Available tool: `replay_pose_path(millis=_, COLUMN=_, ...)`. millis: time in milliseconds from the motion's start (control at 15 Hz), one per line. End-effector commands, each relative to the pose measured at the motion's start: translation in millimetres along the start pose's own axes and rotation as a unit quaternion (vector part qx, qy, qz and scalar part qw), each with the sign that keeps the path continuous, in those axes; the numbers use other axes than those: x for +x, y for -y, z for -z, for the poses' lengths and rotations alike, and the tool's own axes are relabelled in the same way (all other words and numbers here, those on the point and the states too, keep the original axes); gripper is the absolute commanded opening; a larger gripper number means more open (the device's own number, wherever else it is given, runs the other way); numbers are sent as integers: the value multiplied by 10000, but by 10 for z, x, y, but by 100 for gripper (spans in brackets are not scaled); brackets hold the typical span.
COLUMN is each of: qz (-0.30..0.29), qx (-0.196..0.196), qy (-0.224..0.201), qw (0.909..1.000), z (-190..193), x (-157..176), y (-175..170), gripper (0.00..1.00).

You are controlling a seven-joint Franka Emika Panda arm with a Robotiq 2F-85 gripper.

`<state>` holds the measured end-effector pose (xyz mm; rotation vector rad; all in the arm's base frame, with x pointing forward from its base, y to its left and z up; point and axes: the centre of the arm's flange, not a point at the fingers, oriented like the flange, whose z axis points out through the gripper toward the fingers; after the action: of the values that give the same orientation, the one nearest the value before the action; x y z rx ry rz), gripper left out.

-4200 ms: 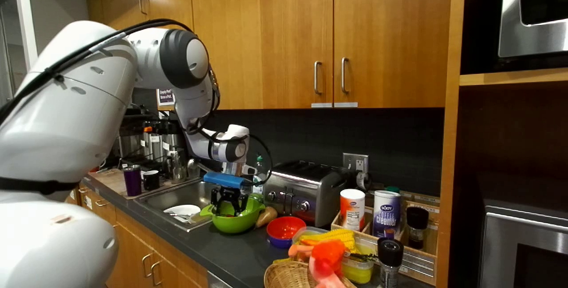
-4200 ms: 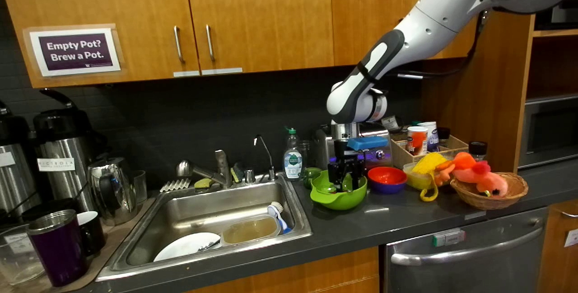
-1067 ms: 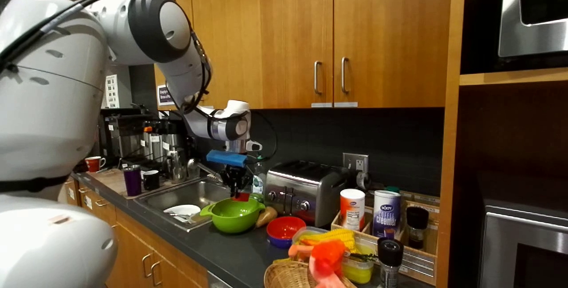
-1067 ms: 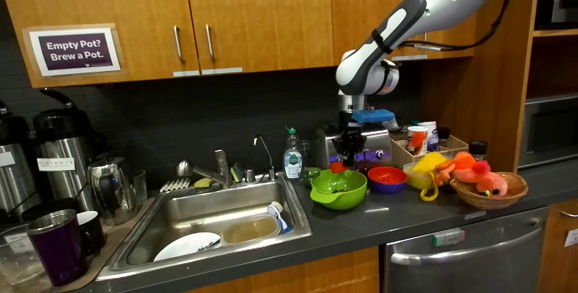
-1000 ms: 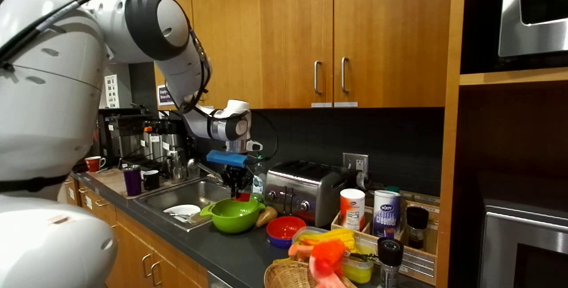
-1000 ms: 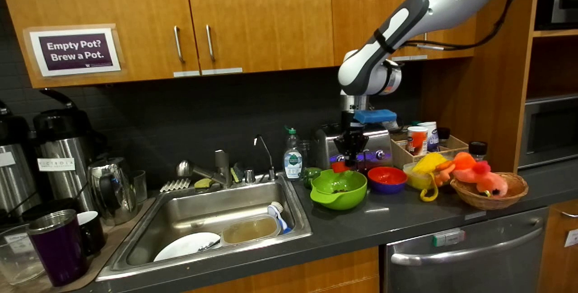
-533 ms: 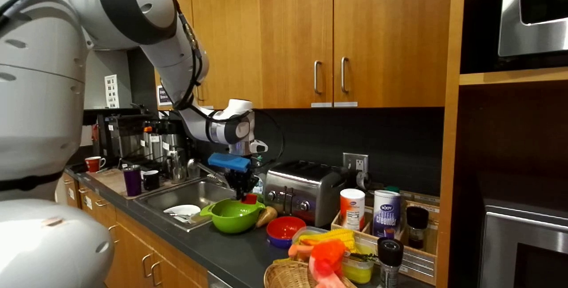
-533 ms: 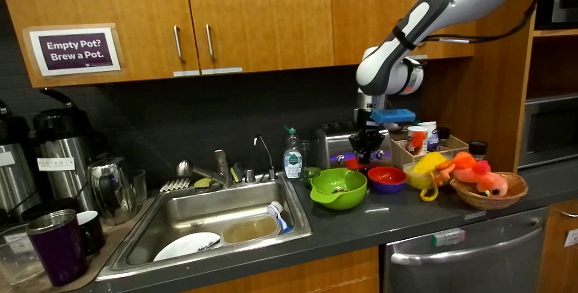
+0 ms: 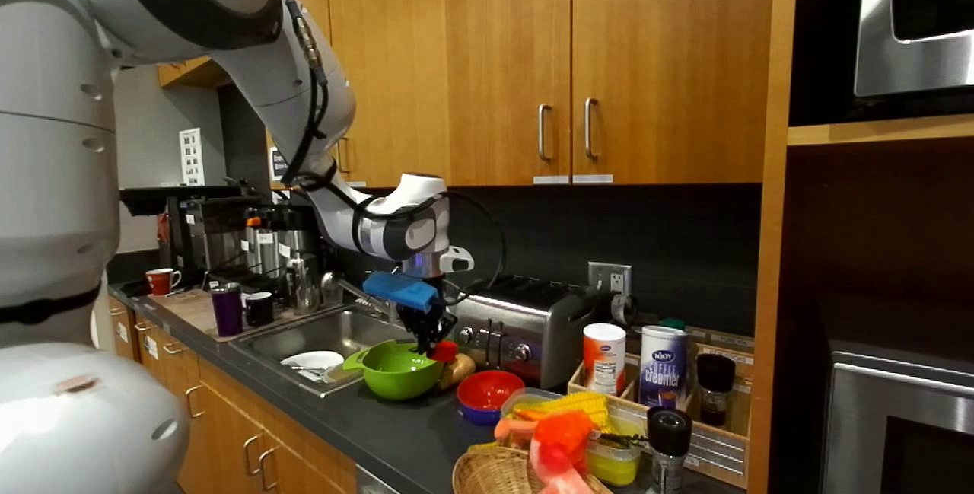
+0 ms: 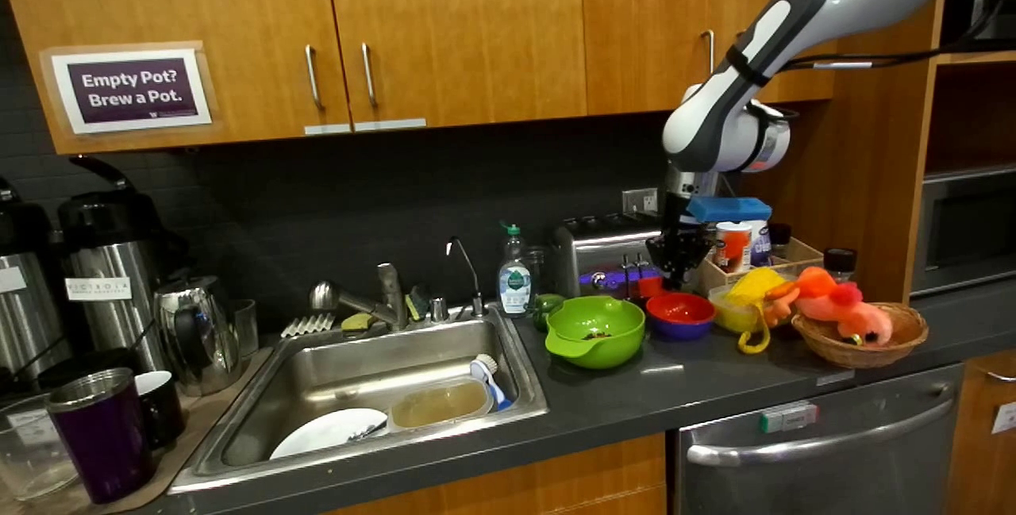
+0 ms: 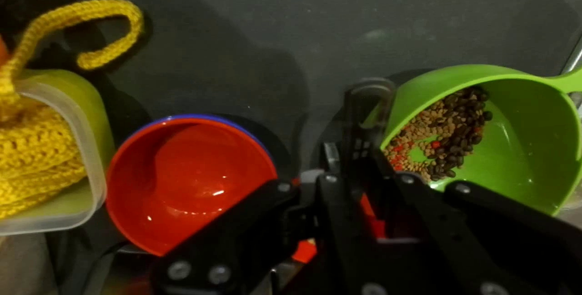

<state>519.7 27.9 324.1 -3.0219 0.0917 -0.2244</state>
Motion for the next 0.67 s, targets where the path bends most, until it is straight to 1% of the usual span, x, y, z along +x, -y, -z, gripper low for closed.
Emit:
replay_pose_path(millis=0, qz=-127, qx=61, qy=-196, qw=9997, z=91, x=-234, y=-284, gripper=4)
replay_pose_path(millis=200, qz=-154, qx=14, qy=-213, qw=9997, z=106, x=-273, y=-501, gripper=4)
replay_pose_path(millis=400, qz=-74, qx=-188, qy=-137, qw=9997, z=145, x=-248, y=-628, gripper=4)
replay_pose_path(millis=600, qz=100, qx=-459, qy=-28, qw=9989, z=171, x=-190, y=-677, gripper=4)
